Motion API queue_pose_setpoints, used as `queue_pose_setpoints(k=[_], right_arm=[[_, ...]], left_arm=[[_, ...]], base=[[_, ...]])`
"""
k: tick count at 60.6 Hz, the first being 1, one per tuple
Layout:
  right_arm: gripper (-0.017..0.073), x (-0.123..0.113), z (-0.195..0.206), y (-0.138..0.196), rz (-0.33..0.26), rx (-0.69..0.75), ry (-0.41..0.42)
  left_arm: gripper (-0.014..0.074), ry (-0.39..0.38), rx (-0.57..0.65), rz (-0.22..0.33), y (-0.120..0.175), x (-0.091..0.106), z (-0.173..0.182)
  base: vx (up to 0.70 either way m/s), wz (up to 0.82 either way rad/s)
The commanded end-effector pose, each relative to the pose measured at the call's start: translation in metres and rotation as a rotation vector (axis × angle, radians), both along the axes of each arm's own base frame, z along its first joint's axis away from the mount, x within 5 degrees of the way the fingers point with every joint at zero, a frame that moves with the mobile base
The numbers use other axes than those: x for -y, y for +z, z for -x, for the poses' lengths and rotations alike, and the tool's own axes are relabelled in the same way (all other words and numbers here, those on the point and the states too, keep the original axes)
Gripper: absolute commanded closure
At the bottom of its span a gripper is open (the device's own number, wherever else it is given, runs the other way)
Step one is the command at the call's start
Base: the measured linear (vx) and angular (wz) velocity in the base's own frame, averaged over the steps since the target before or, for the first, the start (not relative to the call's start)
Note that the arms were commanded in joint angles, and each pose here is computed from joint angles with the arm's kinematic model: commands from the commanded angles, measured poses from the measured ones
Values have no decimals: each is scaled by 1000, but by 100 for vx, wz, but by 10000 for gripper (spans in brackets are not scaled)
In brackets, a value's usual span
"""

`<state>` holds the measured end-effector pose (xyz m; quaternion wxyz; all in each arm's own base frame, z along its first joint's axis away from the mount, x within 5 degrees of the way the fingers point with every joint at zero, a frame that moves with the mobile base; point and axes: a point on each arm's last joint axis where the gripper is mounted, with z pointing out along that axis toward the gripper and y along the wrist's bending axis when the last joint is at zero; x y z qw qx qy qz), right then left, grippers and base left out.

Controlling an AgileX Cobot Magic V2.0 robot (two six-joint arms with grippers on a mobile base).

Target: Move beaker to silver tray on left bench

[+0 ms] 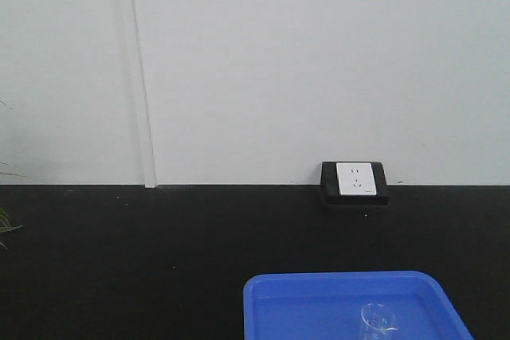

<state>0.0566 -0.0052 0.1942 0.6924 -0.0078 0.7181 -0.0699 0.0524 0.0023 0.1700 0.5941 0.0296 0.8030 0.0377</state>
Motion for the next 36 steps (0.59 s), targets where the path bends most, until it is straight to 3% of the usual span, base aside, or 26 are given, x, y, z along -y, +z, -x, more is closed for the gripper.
queue_pose_setpoints(k=[1, 36], right_arm=[[570, 0, 0, 6, 14, 83, 1], [570, 0, 0, 6, 14, 83, 1]], left_arm=[[592, -9, 63, 1, 0, 1, -2], [592, -9, 63, 1, 0, 1, -2]], base=[[0, 0], [0, 0]])
